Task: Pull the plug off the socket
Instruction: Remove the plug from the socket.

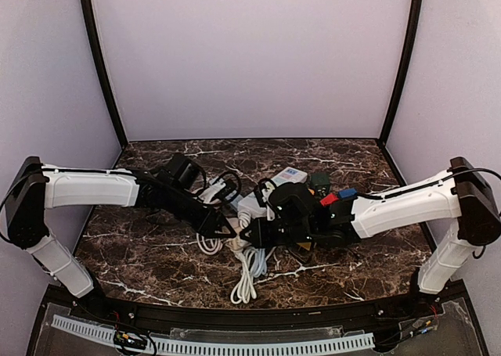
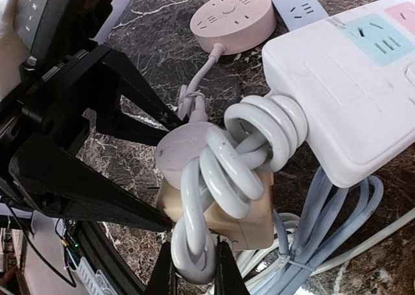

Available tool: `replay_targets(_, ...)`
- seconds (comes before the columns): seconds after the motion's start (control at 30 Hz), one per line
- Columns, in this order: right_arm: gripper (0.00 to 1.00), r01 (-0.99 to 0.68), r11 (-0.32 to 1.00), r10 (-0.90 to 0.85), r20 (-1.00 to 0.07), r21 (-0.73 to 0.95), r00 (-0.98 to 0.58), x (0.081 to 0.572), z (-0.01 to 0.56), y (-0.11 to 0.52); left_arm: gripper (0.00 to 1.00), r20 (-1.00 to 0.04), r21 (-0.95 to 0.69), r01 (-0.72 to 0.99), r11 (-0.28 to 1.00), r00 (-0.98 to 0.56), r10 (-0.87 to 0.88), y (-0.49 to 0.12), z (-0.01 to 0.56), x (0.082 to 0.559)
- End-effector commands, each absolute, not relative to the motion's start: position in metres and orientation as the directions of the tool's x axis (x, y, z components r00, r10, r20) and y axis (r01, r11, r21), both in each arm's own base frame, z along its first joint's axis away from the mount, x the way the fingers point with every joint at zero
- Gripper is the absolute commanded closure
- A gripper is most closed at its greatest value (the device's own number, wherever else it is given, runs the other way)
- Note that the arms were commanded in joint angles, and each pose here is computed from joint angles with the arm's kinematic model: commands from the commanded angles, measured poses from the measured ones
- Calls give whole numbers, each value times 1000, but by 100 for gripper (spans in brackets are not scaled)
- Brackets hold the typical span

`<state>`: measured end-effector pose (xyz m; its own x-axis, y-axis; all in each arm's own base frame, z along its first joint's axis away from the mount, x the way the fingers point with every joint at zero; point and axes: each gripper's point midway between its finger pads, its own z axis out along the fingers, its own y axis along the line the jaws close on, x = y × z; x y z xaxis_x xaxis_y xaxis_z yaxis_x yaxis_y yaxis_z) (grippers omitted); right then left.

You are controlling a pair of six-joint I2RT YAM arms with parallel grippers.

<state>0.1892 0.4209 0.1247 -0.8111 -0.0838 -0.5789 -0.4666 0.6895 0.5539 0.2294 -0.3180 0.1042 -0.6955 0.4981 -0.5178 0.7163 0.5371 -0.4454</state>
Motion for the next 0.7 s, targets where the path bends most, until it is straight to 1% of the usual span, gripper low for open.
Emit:
replay_targets(0.0,100,-479,762,-83,-668,436,-739,191,160,411,99,-362,-199,613,765,-771,524,-245,58,252)
replay_targets(0.13,100,-453,833,-96,-724,317,-683,185,162,408,99,-367,-206,593,779,-784,500,-241,60,256)
replay_targets(0.2,100,-432,854,-90,-736,289,-671,184,160,407,99,-373,-211,587,781,-787,491,-241,62,258)
replay_targets(0.43,100,-442,852,-98,-743,281,-662,178,161,416,99,-387,-235,591,772,-785,483,-244,66,258)
replay_targets(0.53,100,-444,846,-91,-740,296,-666,177,165,415,99,-419,-280,620,733,-766,487,-254,74,254)
replay_targets(0.67,100,-449,834,-83,-730,322,-678,182,173,405,99,-468,-293,646,705,-740,483,-258,88,254)
